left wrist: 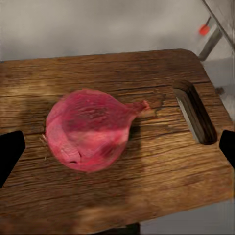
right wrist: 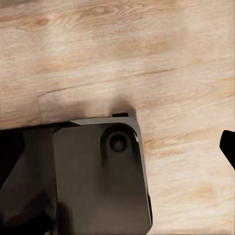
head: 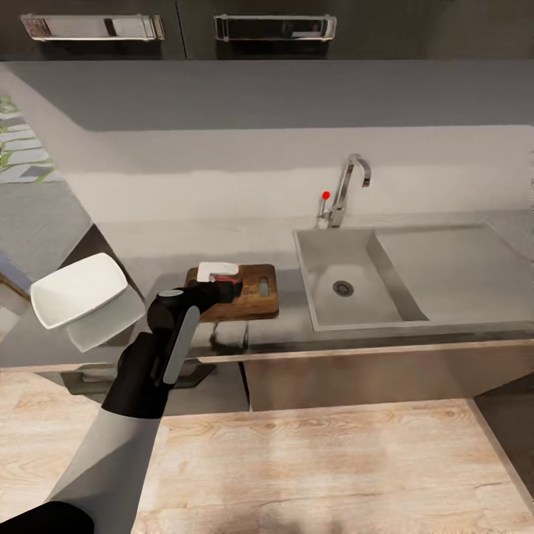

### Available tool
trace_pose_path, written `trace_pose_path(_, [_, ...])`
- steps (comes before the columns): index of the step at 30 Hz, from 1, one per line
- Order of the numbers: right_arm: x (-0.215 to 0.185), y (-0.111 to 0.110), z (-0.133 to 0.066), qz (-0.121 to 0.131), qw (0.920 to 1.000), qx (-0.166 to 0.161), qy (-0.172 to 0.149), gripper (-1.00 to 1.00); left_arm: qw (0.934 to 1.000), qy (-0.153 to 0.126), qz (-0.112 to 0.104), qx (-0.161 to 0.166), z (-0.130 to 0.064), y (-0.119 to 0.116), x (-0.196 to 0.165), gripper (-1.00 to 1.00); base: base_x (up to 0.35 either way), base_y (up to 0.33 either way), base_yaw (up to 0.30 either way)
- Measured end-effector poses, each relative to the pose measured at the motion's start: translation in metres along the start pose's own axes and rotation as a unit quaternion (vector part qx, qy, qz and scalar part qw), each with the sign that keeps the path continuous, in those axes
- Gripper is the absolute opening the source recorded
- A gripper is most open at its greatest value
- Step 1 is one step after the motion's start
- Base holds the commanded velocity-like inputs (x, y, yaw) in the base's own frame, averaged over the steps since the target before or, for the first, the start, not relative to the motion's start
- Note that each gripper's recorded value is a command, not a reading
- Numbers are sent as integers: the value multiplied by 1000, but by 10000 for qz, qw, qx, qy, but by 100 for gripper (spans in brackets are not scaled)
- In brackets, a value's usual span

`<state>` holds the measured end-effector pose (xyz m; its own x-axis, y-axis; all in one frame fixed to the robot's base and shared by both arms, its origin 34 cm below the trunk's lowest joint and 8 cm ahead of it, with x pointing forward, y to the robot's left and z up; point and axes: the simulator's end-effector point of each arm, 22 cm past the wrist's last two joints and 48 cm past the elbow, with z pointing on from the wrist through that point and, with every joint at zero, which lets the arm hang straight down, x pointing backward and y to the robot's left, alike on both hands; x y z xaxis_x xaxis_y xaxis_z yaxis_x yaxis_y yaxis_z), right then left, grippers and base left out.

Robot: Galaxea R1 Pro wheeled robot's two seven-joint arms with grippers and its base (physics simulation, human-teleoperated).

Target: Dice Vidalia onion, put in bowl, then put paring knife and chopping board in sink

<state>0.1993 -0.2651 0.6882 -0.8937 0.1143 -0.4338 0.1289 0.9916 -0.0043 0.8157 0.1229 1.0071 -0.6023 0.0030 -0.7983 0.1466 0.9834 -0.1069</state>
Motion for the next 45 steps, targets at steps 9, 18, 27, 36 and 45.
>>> trace_pose_path(9, [-3, 0, 0, 2, 10000, -4, -38, 100, 10000, -39, 7, 0, -3, -1, -4, 100, -338, 0, 0])
trace_pose_path(18, [-2, 0, 0, 1, 10000, -4, -36, 100, 10000, -44, 7, 0, -3, -1, -5, 100, -343, 0, 0])
trace_pose_path(27, [1, 1, 0, 6, 10000, -9, -7, 100, 10000, -41, 8, -1, -3, -1, -5, 100, -344, 0, 0])
trace_pose_path(36, [0, -2, 0, -19, 10000, 7, -21, 100, 10000, -33, 10, 1, -3, -1, -4, 100, -344, 0, 0])
trace_pose_path(45, [-4, -14, 0, -101, 9999, 68, -66, 100, 9999, 96, -44, 3, -7, -1, 21, 100, -155, 0, 0])
